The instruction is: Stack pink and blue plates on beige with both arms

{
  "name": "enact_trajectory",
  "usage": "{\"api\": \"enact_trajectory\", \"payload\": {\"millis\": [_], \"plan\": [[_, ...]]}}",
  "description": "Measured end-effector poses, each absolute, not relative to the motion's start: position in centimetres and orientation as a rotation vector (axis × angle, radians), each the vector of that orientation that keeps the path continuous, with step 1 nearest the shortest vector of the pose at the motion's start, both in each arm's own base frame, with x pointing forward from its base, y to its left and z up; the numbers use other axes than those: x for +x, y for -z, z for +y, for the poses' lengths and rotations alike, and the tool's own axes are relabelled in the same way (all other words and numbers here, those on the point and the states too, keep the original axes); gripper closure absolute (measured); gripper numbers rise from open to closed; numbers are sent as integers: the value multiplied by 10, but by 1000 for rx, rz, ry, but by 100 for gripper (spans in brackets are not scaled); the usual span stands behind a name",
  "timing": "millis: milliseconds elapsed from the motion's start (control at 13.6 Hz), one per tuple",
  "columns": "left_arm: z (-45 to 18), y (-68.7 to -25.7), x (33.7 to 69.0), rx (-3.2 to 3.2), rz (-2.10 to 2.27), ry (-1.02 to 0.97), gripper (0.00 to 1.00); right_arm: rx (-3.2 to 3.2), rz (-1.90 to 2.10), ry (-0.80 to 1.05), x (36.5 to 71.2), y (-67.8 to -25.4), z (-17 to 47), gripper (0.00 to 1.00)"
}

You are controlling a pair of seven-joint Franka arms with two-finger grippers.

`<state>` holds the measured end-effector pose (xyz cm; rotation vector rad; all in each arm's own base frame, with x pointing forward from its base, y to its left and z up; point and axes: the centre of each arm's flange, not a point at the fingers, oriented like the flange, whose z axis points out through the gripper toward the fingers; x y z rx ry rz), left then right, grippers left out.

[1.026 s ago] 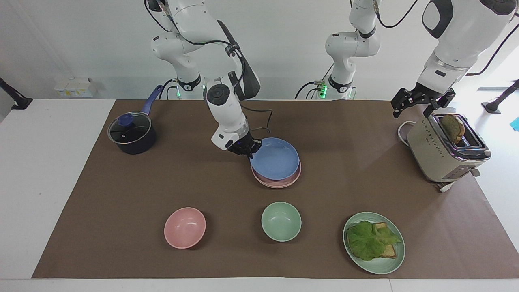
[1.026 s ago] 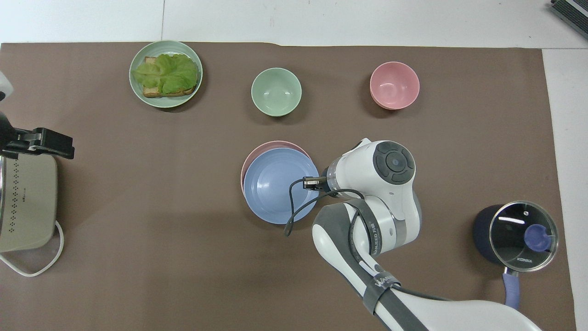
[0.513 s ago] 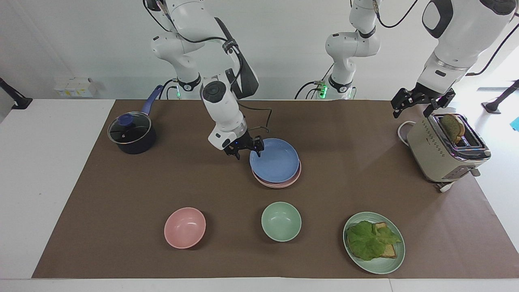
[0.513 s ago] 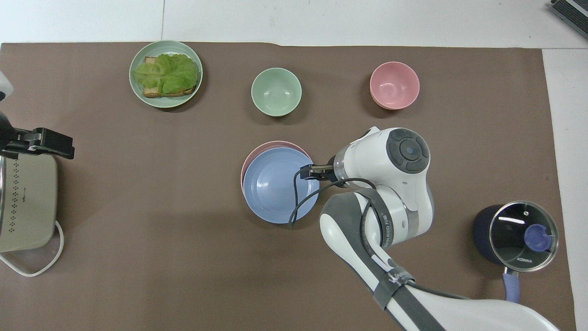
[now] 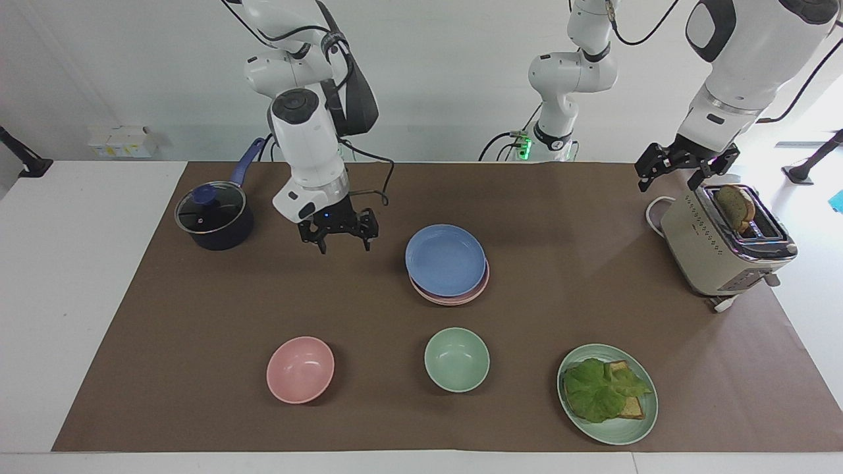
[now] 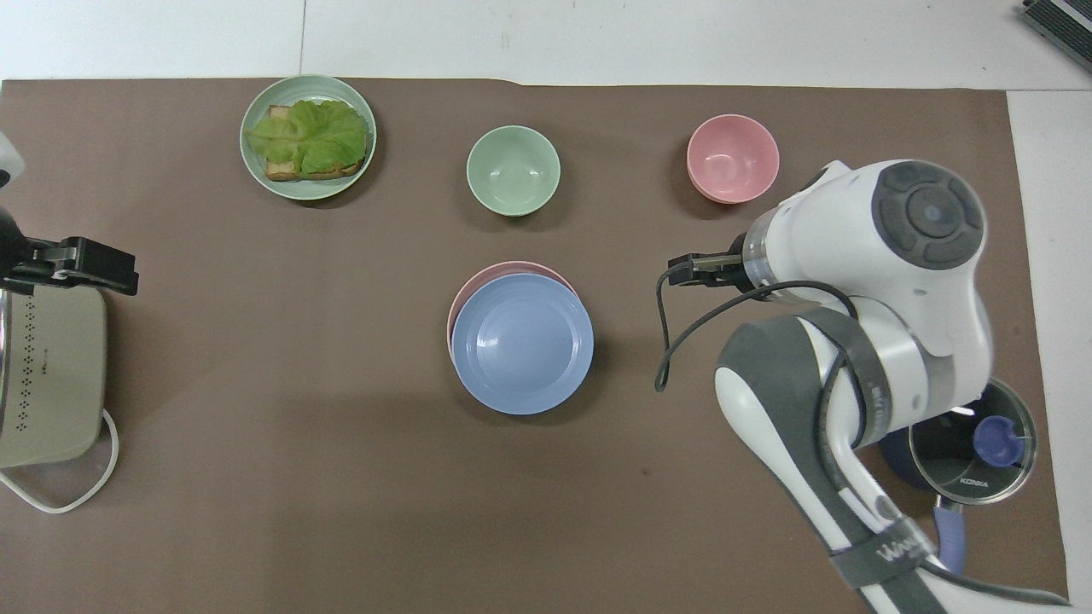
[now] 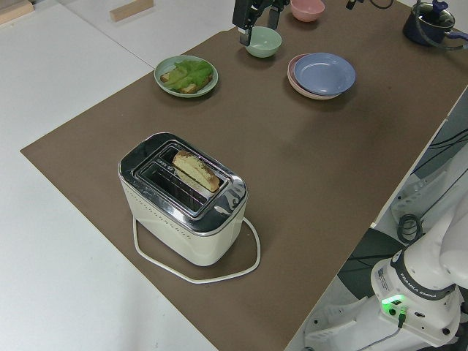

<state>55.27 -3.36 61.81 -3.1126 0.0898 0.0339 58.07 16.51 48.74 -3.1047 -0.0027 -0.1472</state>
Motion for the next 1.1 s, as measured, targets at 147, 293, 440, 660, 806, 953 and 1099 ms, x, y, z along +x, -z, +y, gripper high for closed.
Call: {"api": "enact_trajectory", "payload": {"millis": [147, 293, 440, 660, 806, 953, 1099], "plan": [[-34, -618, 553, -3113, 90, -34, 0, -3119, 46, 113, 580, -521, 139, 0], [-34, -618, 553, -3113, 90, -34, 0, -3122, 90, 89, 573, -548, 115, 0], [-34, -618, 553, -3113, 90, -34, 0, -3121, 98, 93, 565, -568, 89, 0], [-34, -618, 553, -3113, 90, -34, 0, -3125, 79, 80, 558, -584, 50, 0], [-34, -618, 553, -3113, 90, -34, 0, -3129, 75, 49, 554, -592, 27, 0], [-34, -618, 553, -3113, 90, -34, 0, -3131, 82, 29, 552, -595, 3, 0], [-34, -618, 553, -3113, 90, -34, 0, -3130, 116, 32, 551, -597, -16, 0]]}}
